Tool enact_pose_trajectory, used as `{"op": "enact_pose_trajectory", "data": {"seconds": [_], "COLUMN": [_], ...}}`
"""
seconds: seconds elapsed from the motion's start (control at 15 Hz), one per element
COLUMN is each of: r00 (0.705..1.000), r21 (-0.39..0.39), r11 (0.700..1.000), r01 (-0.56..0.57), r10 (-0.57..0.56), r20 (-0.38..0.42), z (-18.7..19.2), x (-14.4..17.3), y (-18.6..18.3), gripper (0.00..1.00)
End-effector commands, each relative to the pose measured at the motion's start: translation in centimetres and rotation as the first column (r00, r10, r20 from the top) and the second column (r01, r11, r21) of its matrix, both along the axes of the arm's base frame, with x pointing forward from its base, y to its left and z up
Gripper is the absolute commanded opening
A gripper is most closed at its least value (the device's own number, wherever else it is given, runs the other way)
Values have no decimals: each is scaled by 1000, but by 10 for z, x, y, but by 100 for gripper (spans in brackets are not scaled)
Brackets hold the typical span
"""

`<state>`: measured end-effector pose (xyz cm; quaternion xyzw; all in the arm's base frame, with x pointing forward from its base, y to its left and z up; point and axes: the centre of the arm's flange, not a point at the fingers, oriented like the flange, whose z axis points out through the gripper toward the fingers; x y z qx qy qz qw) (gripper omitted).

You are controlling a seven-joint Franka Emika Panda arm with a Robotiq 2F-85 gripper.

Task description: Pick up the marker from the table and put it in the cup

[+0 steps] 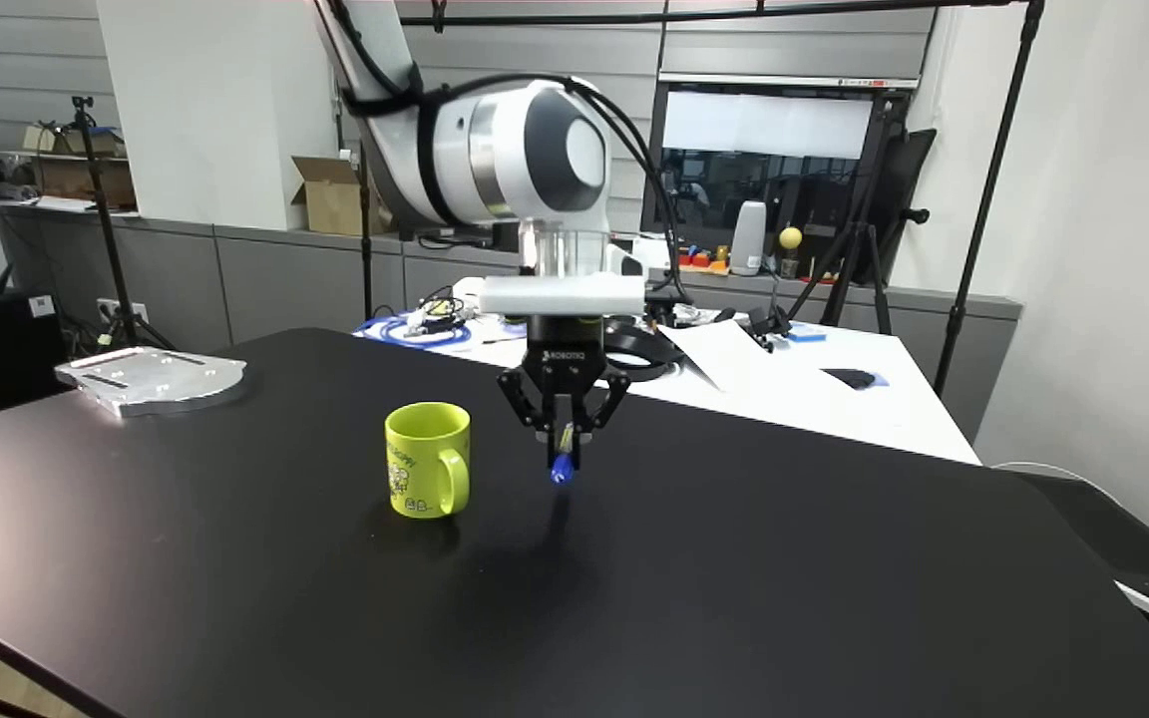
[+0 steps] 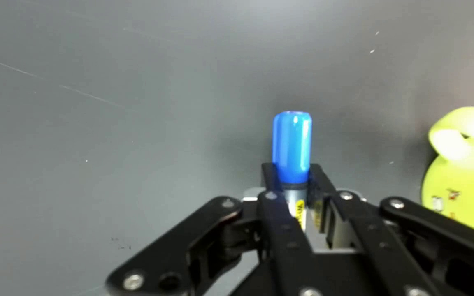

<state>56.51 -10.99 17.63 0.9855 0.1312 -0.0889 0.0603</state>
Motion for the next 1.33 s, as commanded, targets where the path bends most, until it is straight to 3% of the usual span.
{"op": "enact_pose_trajectory", "data": {"seconds": [0.0, 0.27, 0.47, 0.67, 1.27], "r00": [990, 951, 910, 873, 786], "r21": [-68, -126, -117, -90, -28], "r11": [996, 982, 980, 979, 959], "r01": [-58, -141, -163, -184, -281], "r10": [49, 98, 104, 121, 213], "r20": [-134, -294, -400, -472, -581], "z": [63, 110, 126, 117, 58], "x": [-11, -25, -30, -21, 13], "y": [35, 71, 93, 99, 118], "gripper": [5, 5, 5, 5, 5]}}
